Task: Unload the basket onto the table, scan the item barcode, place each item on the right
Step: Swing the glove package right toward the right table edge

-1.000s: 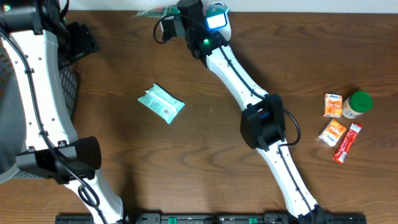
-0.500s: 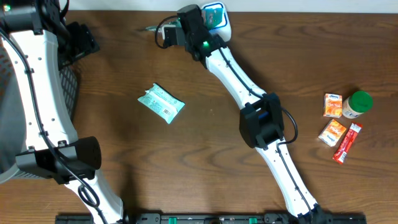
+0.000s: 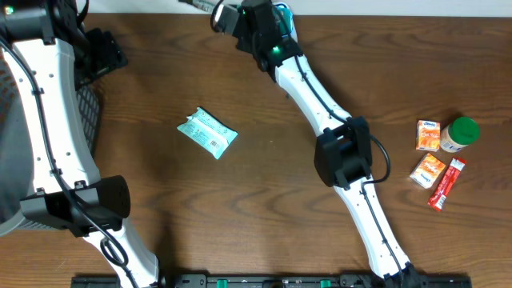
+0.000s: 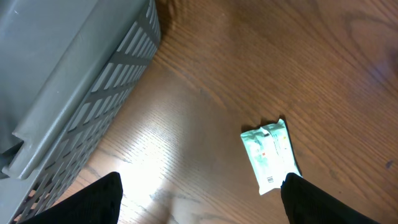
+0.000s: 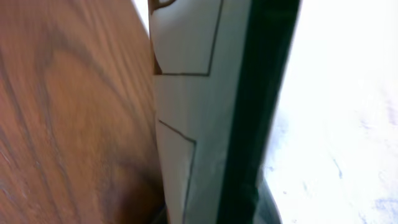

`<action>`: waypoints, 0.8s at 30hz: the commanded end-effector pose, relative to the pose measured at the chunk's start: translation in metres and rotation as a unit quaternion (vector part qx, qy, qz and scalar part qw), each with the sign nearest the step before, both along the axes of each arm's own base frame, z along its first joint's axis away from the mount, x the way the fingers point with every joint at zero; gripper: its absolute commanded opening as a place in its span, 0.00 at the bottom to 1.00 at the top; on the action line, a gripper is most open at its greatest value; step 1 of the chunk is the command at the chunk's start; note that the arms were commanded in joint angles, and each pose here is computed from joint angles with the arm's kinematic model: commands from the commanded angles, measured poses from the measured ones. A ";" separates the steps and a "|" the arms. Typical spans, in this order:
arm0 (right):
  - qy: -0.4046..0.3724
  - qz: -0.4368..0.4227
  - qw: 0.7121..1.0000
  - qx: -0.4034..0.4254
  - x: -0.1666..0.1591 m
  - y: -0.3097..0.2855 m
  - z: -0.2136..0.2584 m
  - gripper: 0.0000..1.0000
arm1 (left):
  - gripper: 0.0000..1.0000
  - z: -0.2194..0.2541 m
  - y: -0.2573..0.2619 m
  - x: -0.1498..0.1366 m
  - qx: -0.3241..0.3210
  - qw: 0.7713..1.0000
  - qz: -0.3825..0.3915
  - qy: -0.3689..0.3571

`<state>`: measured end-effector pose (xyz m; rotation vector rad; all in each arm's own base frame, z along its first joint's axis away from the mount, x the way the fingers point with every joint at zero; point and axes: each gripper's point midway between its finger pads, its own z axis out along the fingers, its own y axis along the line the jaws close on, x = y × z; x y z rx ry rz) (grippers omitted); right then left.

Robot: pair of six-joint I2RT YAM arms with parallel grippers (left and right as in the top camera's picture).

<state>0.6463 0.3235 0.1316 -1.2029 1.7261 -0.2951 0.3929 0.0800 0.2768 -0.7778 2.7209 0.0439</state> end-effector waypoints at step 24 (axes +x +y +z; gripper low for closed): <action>0.399 -0.384 0.797 0.241 -0.159 -0.271 0.091 0.01 | 0.82 -0.005 0.002 -0.012 0.003 1.000 -0.003 0.031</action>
